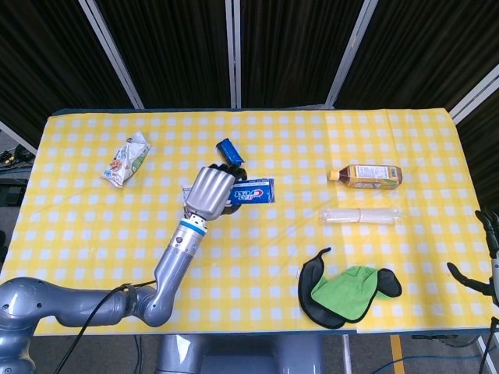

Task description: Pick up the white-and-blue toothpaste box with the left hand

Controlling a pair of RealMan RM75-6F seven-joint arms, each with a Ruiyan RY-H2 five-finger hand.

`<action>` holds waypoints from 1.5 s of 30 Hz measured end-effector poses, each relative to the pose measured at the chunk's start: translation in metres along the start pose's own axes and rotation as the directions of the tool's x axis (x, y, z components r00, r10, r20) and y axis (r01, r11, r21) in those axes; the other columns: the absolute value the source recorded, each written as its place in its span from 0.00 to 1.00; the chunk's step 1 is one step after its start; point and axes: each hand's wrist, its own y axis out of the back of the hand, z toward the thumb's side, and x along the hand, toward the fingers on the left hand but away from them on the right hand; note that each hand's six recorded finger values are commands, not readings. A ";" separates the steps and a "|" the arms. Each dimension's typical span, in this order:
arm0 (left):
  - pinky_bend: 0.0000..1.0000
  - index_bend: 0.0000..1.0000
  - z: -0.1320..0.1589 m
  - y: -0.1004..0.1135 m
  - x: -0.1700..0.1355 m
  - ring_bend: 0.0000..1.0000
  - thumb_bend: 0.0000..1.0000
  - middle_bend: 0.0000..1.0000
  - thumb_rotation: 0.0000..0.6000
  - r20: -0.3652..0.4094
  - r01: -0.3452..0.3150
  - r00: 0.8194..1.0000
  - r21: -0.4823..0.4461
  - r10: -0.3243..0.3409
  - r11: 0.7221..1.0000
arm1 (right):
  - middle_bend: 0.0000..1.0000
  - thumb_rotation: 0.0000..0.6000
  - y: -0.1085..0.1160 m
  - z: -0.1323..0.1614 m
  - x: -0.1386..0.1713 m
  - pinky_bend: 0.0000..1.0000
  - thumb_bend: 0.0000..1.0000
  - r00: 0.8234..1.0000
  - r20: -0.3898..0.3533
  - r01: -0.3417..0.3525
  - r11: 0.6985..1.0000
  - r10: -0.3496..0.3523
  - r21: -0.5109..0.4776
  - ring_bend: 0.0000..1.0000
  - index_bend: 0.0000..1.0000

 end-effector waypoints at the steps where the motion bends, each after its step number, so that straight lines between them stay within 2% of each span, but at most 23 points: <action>1: 0.46 0.55 0.001 0.003 0.000 0.39 0.57 0.35 1.00 0.009 -0.027 1.000 -0.022 0.028 0.999 | 0.00 1.00 0.000 0.000 0.000 0.00 0.11 1.000 0.000 0.000 1.000 0.000 0.000 0.00 0.00; 8: 0.46 0.53 -0.001 0.021 -0.002 0.38 0.57 0.33 1.00 0.039 -0.185 0.980 -0.173 0.195 0.967 | 0.00 1.00 -0.001 0.002 0.000 0.00 0.11 1.000 -0.002 -0.002 1.000 0.002 0.004 0.00 0.00; 14: 0.43 0.51 -0.004 0.032 -0.006 0.35 0.57 0.30 1.00 0.034 -0.244 0.966 -0.226 0.258 0.943 | 0.00 1.00 -0.003 0.004 0.001 0.00 0.11 1.000 -0.009 -0.003 1.000 0.003 0.007 0.00 0.00; 23: 0.41 0.47 -0.004 0.040 -0.010 0.32 0.56 0.28 1.00 0.044 -0.261 0.959 -0.251 0.280 0.932 | 0.00 1.00 -0.003 0.006 0.002 0.00 0.11 1.000 -0.011 -0.004 1.000 0.004 0.009 0.00 0.00; 39: 0.41 0.47 0.006 0.052 -0.015 0.32 0.57 0.28 1.00 0.075 -0.280 0.947 -0.291 0.313 0.915 | 0.00 1.00 -0.001 0.006 0.003 0.00 0.11 1.000 -0.013 0.001 1.000 -0.001 0.008 0.00 0.00; 42: 0.41 0.48 0.007 0.049 -0.019 0.32 0.57 0.28 1.00 0.089 -0.259 0.952 -0.277 0.293 0.925 | 0.00 1.00 -0.001 0.006 0.003 0.00 0.11 1.000 -0.015 0.001 1.000 -0.001 0.008 0.00 0.00; 45: 0.41 0.48 0.005 0.042 -0.022 0.32 0.56 0.27 1.00 0.098 -0.217 0.965 -0.230 0.245 0.949 | 0.00 1.00 -0.002 0.007 0.003 0.00 0.11 1.000 -0.016 -0.001 1.000 0.001 0.009 0.00 0.00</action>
